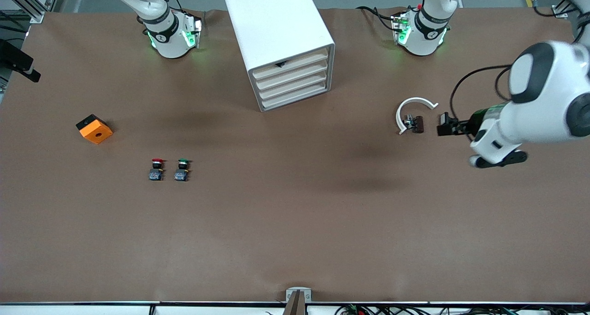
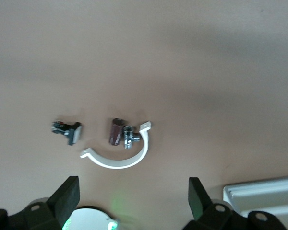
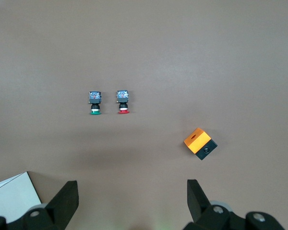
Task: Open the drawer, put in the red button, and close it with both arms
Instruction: 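Move the left gripper to the cabinet's top drawer handle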
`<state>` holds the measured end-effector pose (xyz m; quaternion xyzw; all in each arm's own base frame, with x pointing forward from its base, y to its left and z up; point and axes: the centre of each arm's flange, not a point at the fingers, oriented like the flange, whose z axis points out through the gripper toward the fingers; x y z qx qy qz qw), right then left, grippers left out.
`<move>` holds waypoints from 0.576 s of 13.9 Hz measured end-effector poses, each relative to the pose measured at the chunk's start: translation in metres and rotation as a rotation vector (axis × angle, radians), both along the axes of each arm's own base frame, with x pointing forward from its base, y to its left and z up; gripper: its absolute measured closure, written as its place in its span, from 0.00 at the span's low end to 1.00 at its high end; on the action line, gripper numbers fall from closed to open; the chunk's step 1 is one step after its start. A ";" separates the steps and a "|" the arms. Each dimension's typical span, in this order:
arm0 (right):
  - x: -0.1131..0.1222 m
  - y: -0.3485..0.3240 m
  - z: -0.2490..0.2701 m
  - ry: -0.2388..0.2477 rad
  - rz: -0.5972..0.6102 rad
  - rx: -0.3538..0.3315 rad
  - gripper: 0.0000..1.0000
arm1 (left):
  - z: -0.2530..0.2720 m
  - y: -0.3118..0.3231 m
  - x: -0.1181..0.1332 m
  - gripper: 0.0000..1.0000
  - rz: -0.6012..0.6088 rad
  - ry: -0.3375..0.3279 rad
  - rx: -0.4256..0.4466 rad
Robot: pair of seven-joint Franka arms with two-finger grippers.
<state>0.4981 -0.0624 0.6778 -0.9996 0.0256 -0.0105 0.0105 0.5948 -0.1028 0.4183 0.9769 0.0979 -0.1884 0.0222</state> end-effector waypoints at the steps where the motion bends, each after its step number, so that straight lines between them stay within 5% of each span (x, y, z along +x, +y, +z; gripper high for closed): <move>1: 0.000 0.001 0.000 0.000 0.002 0.000 0.00 | -0.017 -0.014 0.002 0.00 0.043 0.019 0.013; 8: 0.003 0.004 -0.003 0.005 0.007 -0.001 0.00 | -0.074 -0.102 0.001 0.00 0.397 0.110 0.207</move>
